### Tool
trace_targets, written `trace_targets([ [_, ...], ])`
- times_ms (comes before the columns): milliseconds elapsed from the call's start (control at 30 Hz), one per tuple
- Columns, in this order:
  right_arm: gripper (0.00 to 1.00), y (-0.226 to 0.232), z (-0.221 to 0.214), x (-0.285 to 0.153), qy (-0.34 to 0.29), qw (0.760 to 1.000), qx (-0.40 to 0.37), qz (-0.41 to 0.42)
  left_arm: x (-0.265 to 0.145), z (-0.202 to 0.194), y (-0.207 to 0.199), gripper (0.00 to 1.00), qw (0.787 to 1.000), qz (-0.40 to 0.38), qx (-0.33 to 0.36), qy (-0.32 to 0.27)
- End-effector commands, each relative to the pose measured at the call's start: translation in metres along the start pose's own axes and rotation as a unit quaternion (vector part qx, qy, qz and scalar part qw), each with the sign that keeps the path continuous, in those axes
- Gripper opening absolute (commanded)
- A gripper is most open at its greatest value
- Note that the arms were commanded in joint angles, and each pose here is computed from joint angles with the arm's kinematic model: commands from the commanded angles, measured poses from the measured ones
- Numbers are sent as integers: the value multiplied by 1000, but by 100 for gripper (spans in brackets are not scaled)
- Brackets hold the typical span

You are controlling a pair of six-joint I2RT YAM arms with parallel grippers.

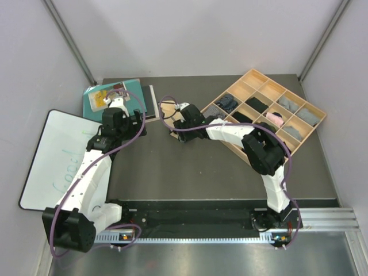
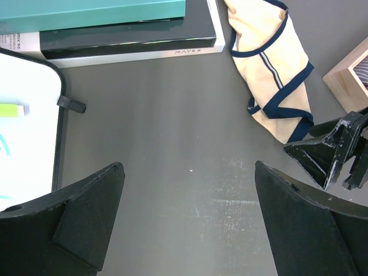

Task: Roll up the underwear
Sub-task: Move the underwear to the center of the board.

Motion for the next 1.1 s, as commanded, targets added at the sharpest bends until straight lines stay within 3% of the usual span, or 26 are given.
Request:
trace_targets([
  [0, 57, 4, 12, 4, -10, 1000, 0, -13, -7, 4, 0, 99, 1000, -5, -9, -15],
  [233, 54, 9, 0, 15, 6, 1000, -13, -10, -8, 5, -1, 99, 1000, -6, -10, -17],
  [400, 45, 11, -10, 21, 24, 999, -22, -20, -9, 6, -1, 99, 1000, -8, -10, -19],
  [433, 40, 11, -13, 23, 30, 999, -22, -22, -9, 6, -1, 99, 1000, -7, -10, -19],
  [467, 17, 11, -14, 24, 34, 999, -23, -28, -9, 6, -1, 99, 1000, -7, -10, -19],
  [567, 4, 12, -24, 26, 53, 998, -24, -29, -10, 6, -1, 99, 1000, -8, -10, -21],
  [800, 0, 30, -65, -5, 88, 995, -40, 0, -15, 9, -1, 99, 999, -8, -12, -31],
  [1067, 0, 120, -135, -90, 122, 985, -56, 106, -22, 10, 0, 99, 999, -5, -16, -41],
])
Point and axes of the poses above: each gripper's point midway between its finger pads, its own x axis out along the fingers, its own y axis along the line the jaws close on, z = x × y, the point moved 6 cm from there along -x, back along the fingers, and after that the axes turned 2 degrees about x, right-handed, at the moved point
